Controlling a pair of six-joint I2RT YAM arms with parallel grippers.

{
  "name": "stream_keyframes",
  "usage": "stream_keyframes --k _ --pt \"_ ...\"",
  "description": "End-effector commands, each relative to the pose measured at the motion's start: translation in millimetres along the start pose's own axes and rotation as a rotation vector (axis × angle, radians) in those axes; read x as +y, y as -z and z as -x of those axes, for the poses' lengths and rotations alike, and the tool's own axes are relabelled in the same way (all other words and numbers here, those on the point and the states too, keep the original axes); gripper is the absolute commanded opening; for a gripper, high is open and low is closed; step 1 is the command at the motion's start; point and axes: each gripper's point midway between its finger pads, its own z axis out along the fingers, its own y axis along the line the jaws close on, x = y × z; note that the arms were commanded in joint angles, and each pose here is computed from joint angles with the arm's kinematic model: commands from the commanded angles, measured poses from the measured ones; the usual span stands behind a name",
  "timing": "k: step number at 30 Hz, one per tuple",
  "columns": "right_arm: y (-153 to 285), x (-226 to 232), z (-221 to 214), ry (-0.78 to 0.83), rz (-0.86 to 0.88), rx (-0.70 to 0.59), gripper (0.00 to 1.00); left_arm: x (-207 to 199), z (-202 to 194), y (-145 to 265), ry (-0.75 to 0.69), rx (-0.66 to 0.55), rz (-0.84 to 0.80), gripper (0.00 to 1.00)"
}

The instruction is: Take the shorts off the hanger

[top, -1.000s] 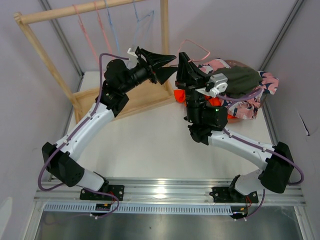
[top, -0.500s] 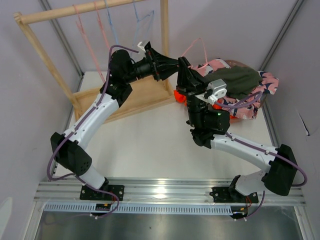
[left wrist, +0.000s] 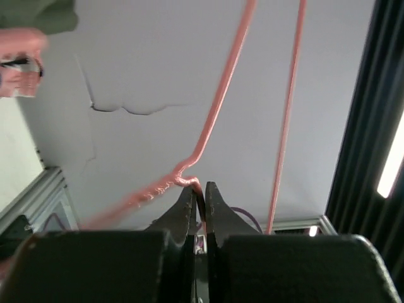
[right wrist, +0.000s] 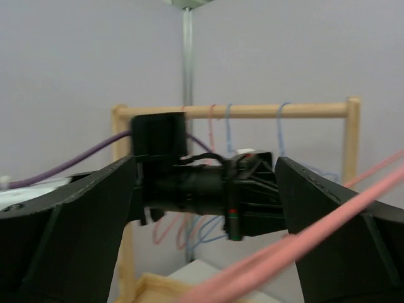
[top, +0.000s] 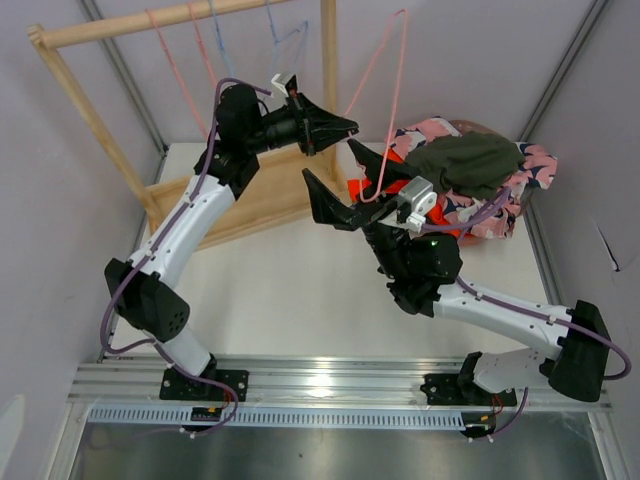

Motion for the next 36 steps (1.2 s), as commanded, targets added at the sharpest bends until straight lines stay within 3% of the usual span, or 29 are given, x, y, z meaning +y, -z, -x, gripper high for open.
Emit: stream_keyframes --k 1,4,5,7,8,10,17,23,31,36 --pt "1.4 17.5 51.1 -0.145 0.084 -0.083 0.99 36.7 41.7 -0.3 -0.165 -0.105 0.112 0.00" --pt "15.0 11.0 45.0 -0.177 0.057 -0.052 0.99 35.1 60.1 9.5 -0.238 -0.149 0.170 0.00" --pt "19.1 8.1 43.6 -0.187 0.043 -0.043 0.99 15.5 64.2 14.6 -0.320 -0.168 0.159 0.00" --pt "33.2 3.8 41.1 -0.220 0.025 -0.018 0.99 34.0 85.1 25.5 -0.314 -0.208 0.259 0.00" --pt "38.1 1.0 38.8 -0.226 0.012 -0.002 0.99 13.7 89.5 31.8 -0.402 -0.229 0.248 0.00" --pt "52.9 -3.1 39.3 -0.254 -0.002 0.020 0.99 28.3 107.0 45.0 -0.396 -0.264 0.341 0.00" --pt "88.0 -11.5 27.1 -0.331 -0.039 0.145 0.99 -13.0 128.2 91.1 -0.635 -0.418 0.424 0.00" --pt "104.9 -17.3 20.7 -0.332 -0.057 0.218 0.99 12.1 145.2 122.9 -0.735 -0.512 0.667 0.00" --pt "120.3 -22.8 15.8 -0.344 -0.078 0.251 1.00 36.6 123.8 152.0 -0.919 -0.583 1.044 0.00" --pt "126.5 -20.2 12.5 -0.373 -0.071 0.262 0.99 42.3 117.7 186.9 -0.918 -0.676 1.201 0.00"
